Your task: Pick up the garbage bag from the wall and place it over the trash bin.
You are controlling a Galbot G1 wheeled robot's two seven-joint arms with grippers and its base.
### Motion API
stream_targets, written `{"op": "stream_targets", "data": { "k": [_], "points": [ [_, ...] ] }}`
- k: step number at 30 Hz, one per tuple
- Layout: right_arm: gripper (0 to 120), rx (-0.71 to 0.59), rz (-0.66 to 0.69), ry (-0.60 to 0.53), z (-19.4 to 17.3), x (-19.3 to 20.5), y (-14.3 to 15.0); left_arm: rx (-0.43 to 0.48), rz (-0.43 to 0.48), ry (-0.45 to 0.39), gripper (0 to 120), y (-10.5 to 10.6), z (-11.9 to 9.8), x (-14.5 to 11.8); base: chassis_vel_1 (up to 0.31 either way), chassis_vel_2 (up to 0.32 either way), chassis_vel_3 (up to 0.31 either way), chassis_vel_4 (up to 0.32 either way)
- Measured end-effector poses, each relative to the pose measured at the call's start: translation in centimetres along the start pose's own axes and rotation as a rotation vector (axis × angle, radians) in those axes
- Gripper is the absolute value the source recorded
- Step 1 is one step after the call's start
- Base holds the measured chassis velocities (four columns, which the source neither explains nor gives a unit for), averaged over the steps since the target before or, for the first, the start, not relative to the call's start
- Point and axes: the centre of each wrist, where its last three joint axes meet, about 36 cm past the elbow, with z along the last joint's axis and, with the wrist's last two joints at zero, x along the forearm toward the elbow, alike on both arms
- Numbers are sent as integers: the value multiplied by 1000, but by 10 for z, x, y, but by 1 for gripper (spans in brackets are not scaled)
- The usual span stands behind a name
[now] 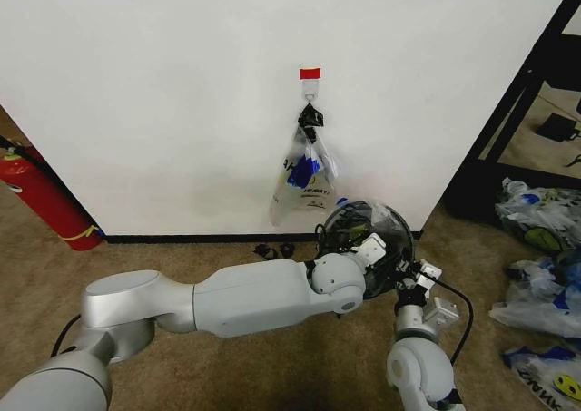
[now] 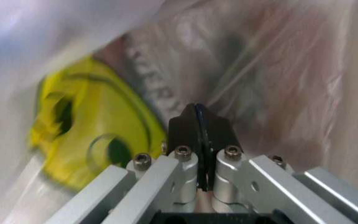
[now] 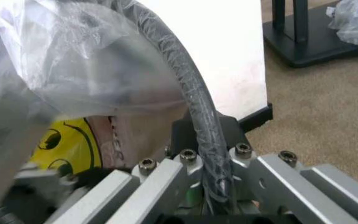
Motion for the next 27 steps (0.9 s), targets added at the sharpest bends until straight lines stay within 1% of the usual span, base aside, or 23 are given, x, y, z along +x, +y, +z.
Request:
{"op": "stream_targets", "data": {
  "k": [7, 12, 19, 22, 27],
  "points": [
    [0, 10, -12, -5, -2, 2, -2, -6, 0, 10, 0, -8, -10, -13, 0, 0, 0, 0],
    [0, 16, -16, -10, -2, 4, -7, 12, -5, 21, 0, -10, -14, -24, 0, 0, 0, 0],
    [0, 7, -25, -16, -2, 5, -7, 25, 5, 33, 0, -22, -17, -31, 0, 0, 0, 0],
    [0, -2, -31, -20, -4, 6, -5, 31, 1, 40, 0, -23, -20, -36, 0, 0, 0, 0],
    [0, -12, -30, -11, -4, 7, -6, 47, 9, 45, 0, -23, -23, -37, 0, 0, 0, 0]
  ]
}}
